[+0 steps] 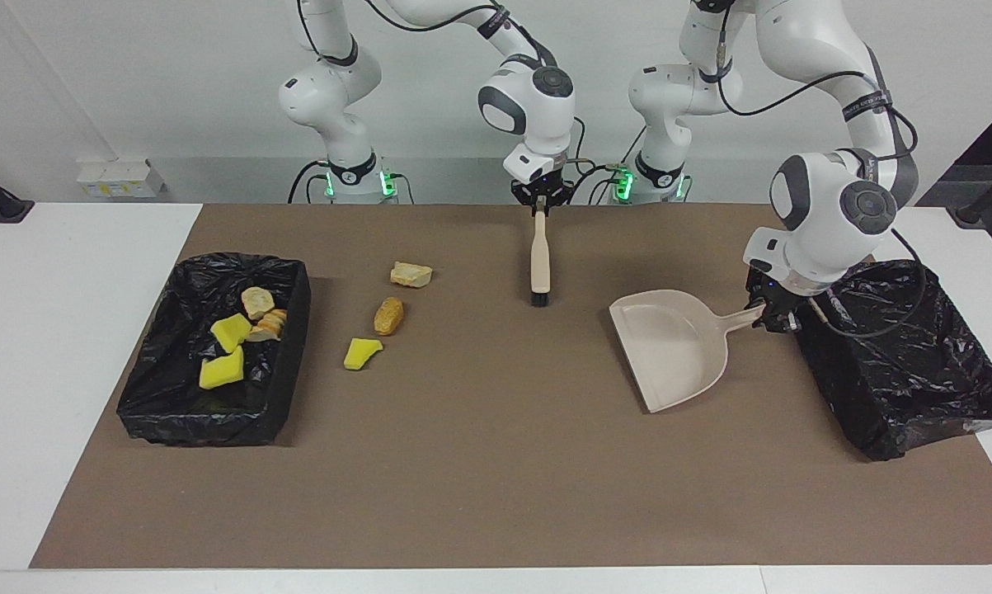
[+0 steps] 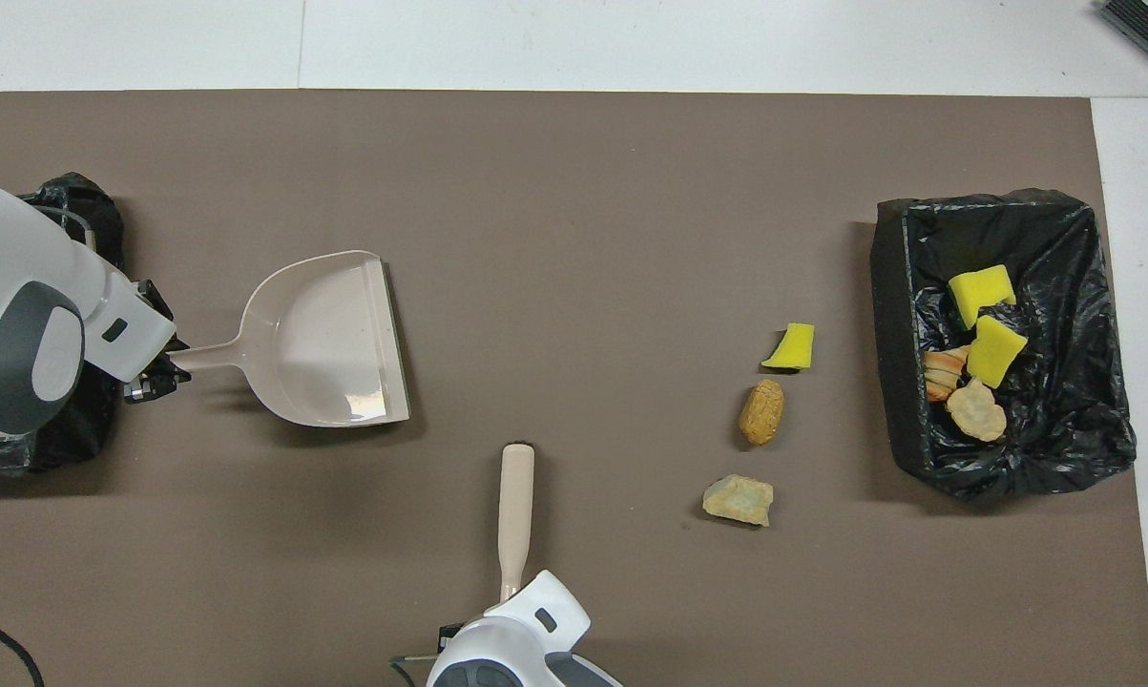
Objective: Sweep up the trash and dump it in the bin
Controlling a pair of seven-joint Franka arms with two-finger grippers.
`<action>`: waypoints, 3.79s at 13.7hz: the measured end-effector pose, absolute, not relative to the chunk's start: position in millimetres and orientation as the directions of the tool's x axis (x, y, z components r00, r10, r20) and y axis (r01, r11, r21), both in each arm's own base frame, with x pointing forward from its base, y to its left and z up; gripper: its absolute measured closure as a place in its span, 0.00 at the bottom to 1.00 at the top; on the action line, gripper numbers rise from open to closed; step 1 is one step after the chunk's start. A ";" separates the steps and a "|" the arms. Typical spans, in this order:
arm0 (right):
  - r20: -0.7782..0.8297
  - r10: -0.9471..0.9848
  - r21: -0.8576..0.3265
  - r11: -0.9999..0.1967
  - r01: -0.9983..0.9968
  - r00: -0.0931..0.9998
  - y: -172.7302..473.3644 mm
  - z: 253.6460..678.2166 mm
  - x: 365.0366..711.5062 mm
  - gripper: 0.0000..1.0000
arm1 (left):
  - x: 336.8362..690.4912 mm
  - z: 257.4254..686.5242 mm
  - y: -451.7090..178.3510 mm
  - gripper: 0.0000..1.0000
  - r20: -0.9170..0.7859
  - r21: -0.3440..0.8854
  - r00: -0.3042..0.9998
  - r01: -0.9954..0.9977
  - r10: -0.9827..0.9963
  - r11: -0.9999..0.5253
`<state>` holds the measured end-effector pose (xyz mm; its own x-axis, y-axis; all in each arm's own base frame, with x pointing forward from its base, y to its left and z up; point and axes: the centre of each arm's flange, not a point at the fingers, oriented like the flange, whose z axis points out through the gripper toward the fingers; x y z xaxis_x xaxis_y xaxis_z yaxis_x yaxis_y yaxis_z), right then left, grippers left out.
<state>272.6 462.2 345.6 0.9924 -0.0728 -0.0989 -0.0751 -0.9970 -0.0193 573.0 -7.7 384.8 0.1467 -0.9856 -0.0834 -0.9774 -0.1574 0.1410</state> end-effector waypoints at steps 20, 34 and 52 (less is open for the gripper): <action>-0.080 -0.202 -0.028 -0.978 -0.205 0.976 412.7 392.5 326.9 0.74 | 558.4 383.0 -122.4 0.68 -0.032 0.063 0.092 -0.994 -0.995 -0.094; -0.042 -0.233 0.197 -0.955 -0.221 0.972 348.3 391.0 359.9 0.74 | 499.1 375.4 -170.2 0.68 -0.040 0.071 0.095 -0.993 -0.995 -0.097; -0.118 -0.533 0.169 -0.842 -0.512 0.838 256.6 356.9 335.7 0.74 | 417.8 358.4 -255.1 0.68 -0.101 0.051 0.156 -0.986 -0.983 -0.161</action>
<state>335.7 256.6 356.9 0.8380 -0.5328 -0.1177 -0.5118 -0.8423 0.1688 417.8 -255.1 358.4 0.1557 -0.9826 -0.1009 -0.9856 -0.1614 0.0507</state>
